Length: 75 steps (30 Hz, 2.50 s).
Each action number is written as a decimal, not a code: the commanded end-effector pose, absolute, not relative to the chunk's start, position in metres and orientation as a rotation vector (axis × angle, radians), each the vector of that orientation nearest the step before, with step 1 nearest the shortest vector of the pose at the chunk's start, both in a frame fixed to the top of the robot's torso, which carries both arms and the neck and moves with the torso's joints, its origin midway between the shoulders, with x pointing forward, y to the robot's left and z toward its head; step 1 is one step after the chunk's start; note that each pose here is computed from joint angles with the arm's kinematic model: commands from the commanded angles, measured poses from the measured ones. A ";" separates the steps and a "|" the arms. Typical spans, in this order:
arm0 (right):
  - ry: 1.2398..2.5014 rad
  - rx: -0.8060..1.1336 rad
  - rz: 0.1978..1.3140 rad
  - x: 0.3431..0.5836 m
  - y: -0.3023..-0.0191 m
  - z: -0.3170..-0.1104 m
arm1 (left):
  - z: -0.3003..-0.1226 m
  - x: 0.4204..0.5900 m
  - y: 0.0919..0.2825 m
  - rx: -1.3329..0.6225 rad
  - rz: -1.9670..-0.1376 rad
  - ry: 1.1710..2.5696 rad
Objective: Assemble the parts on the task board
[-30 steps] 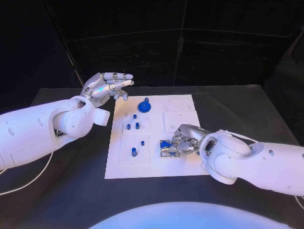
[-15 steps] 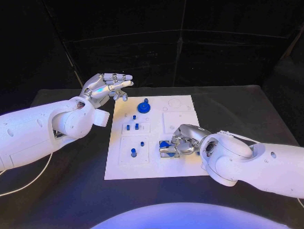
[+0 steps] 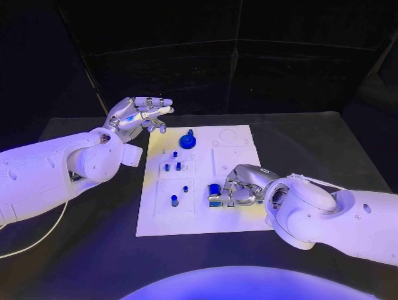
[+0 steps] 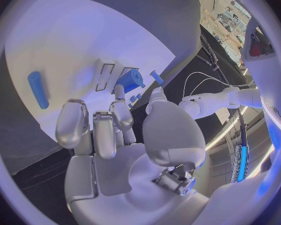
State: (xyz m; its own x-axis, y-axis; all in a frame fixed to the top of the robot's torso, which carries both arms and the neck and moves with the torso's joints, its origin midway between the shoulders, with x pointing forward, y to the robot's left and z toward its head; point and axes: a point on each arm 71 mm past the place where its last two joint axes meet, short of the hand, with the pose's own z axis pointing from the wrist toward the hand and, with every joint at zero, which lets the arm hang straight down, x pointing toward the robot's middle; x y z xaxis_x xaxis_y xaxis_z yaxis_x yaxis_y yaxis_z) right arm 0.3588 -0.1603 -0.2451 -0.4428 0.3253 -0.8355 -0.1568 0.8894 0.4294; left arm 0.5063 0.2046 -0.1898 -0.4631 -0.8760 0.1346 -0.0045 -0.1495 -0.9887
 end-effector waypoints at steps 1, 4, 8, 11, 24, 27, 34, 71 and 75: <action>1.955 0.088 0.545 0.358 -0.160 -0.244 | -0.189 0.506 0.204 -1.024 -1.705 1.454; 1.962 0.082 0.538 0.358 -0.160 -0.245 | -0.189 0.506 0.204 -1.024 -1.704 1.453; 1.965 0.079 0.527 0.360 -0.162 -0.246 | -0.189 0.506 0.204 -1.024 -1.704 1.454; 1.963 0.082 0.520 0.363 -0.162 -0.248 | -0.189 0.506 0.204 -1.025 -1.704 1.454; 1.985 0.058 0.512 0.367 -0.161 -0.252 | -0.189 0.506 0.204 -1.026 -1.702 1.457; 1.988 0.058 0.508 0.367 -0.162 -0.253 | -0.189 0.506 0.205 -1.027 -1.701 1.457; 1.984 0.068 0.508 0.367 -0.167 -0.252 | -0.189 0.506 0.206 -1.028 -1.699 1.457; 1.929 0.096 0.323 0.371 -0.250 -0.250 | -0.189 0.506 0.209 -1.026 -1.698 1.446; 1.953 0.079 0.300 0.372 -0.251 -0.253 | -0.189 0.506 0.209 -1.026 -1.698 1.446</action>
State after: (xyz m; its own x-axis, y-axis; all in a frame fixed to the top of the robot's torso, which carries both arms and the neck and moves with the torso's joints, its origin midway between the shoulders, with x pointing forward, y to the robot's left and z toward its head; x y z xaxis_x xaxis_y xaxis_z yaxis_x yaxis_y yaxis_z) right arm 0.3724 -0.2504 -0.2503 -0.3616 0.2504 -0.8981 -0.0805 0.9513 0.2976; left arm 0.5058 0.2093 -0.1903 -0.4572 -0.8794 0.1329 -0.0054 -0.1467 -0.9892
